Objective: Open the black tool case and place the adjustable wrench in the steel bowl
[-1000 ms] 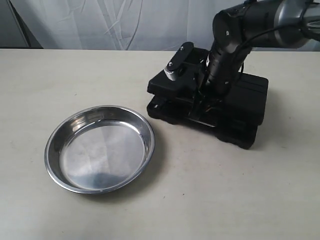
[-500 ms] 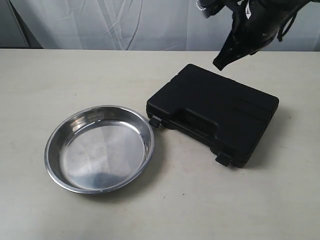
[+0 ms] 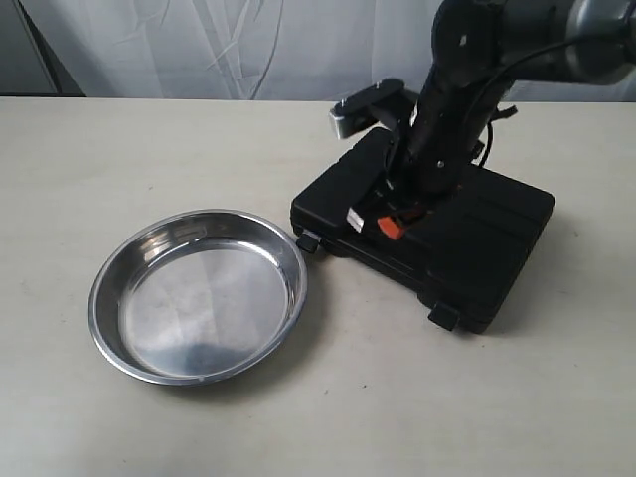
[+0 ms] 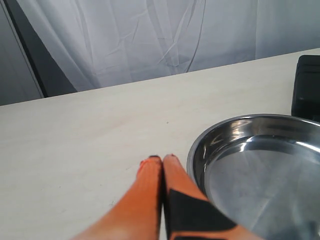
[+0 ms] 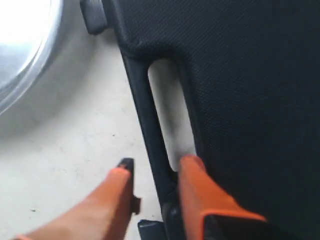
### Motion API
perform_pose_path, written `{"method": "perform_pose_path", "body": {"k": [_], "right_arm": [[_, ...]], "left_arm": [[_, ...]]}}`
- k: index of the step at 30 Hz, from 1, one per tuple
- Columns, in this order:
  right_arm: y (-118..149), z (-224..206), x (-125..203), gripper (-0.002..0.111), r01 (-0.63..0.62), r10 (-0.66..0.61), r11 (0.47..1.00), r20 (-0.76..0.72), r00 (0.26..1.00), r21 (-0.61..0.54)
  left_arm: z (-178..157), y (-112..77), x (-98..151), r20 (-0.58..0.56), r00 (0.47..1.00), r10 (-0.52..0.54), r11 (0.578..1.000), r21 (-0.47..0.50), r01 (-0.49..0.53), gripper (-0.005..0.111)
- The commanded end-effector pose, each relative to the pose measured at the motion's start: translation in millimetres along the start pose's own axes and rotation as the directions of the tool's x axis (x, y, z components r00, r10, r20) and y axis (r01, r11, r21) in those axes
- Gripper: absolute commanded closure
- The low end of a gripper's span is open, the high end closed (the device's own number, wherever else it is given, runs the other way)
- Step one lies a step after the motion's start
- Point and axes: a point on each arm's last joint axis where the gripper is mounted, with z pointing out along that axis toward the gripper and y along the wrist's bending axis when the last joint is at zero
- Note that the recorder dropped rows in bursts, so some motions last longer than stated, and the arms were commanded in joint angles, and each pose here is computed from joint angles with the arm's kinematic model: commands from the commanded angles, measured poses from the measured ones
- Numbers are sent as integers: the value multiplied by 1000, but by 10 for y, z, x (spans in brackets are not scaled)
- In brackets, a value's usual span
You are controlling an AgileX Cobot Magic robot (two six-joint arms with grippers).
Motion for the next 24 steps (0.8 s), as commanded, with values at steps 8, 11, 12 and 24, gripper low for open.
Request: {"method": "perform_pose_path", "body": {"k": [8,11,12,24], "right_arm": [[-49,560,18,69,-14,10,999,-105,994,-38],[-70,602,28,69,-1,-1,1000,-119,993,-22],[-78,628,34,69,4,-6,1000,-128,992,-17],[-82,589,32,108,10,-11,1000,-123,992,-9]], "left_arm": [[1,-1,-18,13,1000,-2,1000,3,2,106],[1,-1,-18,13,1000,-2,1000,3,2,106],[1,-1,-18,13,1000,-2,1000,3,2,106],[1,-1,-18,13,1000,-2,1000,3,2,106]]}}
